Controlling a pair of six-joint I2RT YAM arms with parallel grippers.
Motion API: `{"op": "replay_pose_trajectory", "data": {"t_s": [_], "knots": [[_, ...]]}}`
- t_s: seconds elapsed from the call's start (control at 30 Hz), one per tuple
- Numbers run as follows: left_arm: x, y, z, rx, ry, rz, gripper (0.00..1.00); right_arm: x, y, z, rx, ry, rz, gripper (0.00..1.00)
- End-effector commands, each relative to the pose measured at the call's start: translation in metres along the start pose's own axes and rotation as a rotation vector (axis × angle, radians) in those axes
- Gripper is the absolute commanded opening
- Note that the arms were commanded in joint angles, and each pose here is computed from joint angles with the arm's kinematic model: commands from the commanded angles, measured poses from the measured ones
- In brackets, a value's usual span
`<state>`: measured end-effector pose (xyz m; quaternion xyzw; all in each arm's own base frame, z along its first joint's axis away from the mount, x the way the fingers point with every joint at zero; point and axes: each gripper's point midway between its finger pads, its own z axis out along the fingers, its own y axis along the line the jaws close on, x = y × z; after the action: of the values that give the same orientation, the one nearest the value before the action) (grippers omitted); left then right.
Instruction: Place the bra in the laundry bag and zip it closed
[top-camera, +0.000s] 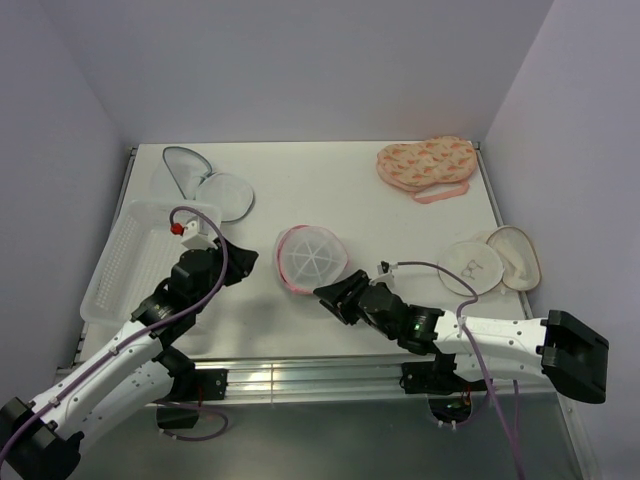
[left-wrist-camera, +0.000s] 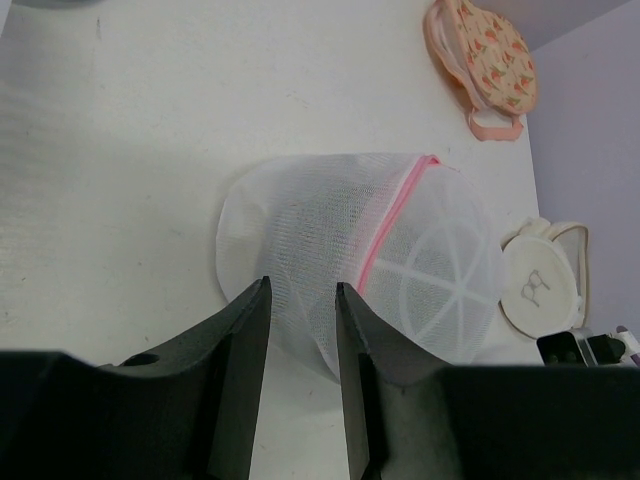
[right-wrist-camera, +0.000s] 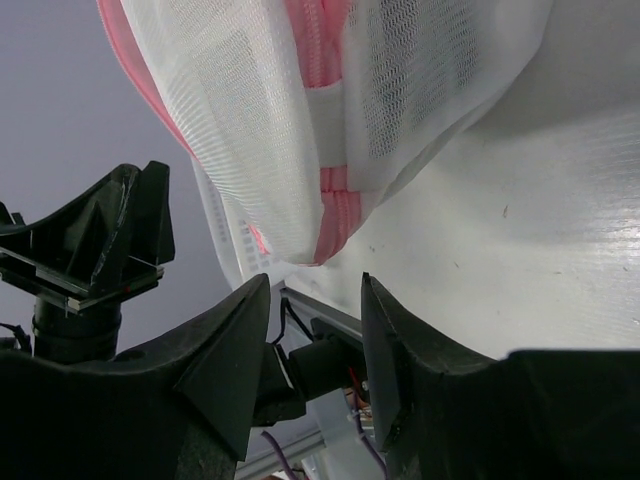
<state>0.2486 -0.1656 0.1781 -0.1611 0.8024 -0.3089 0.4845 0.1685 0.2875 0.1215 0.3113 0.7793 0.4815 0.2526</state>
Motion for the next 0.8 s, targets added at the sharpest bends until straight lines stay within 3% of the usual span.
{"op": "replay_pose_trajectory", "data": {"t_s": [0.0, 0.6, 0.77], "knots": [[-0.017, -0.022, -0.007, 0.063, -0.033, -0.001, 0.38, -0.004, 0.024, 0.001, -0.071, -0.031, 0.054, 0.49], [0.016, -0.032, -0.020, 0.134, 0.050, -0.011, 0.37, -0.023, 0.019, 0.013, -0.054, -0.102, 0.037, 0.49], [0.038, -0.037, -0.025, 0.164, 0.110, -0.003, 0.36, -0.029, 0.018, 0.017, -0.053, -0.109, 0.031, 0.44]]}}
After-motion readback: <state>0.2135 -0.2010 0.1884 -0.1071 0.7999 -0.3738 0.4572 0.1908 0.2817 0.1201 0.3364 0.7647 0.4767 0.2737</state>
